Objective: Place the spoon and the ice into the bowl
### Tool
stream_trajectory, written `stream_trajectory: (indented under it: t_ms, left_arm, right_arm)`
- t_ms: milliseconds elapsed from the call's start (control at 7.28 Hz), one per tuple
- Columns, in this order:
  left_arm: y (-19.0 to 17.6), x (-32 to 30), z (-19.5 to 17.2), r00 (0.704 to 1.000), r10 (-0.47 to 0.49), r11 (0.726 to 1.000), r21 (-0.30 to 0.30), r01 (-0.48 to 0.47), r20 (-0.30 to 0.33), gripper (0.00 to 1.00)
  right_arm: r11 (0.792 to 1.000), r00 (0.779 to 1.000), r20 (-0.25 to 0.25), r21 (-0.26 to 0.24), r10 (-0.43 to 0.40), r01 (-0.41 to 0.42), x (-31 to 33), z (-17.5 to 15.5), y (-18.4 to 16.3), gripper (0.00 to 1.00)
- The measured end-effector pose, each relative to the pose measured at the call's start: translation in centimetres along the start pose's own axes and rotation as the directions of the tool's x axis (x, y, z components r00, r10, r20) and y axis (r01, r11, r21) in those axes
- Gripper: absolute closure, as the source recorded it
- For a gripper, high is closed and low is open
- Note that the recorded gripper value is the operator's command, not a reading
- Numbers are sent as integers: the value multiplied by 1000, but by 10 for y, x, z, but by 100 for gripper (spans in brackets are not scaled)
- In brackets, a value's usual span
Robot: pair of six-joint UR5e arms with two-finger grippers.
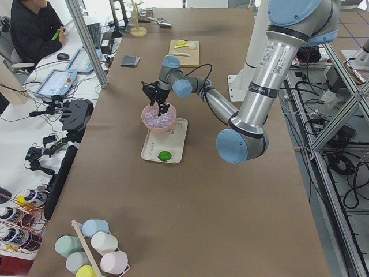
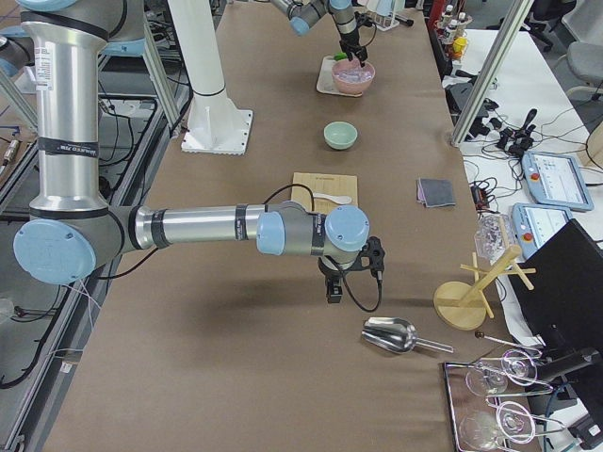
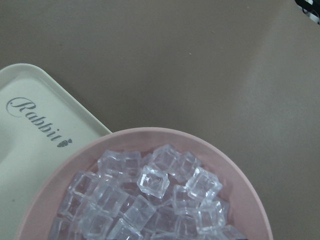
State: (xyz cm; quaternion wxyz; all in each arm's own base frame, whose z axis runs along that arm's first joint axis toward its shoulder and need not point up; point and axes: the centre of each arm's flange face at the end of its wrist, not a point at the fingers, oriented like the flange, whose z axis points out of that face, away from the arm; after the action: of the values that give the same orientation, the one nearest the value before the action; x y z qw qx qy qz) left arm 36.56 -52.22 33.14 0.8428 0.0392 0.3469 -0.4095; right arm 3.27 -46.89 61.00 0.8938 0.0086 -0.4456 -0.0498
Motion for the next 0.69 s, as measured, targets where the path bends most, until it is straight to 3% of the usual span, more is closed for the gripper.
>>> stream_trajectory:
  t_ms: [687]
  left_arm:
    - [48,13,4,984,-160,986,71,154,82,18]
  right_arm:
    - [1000,1000,0,-2,20,-20,2,1,1,0]
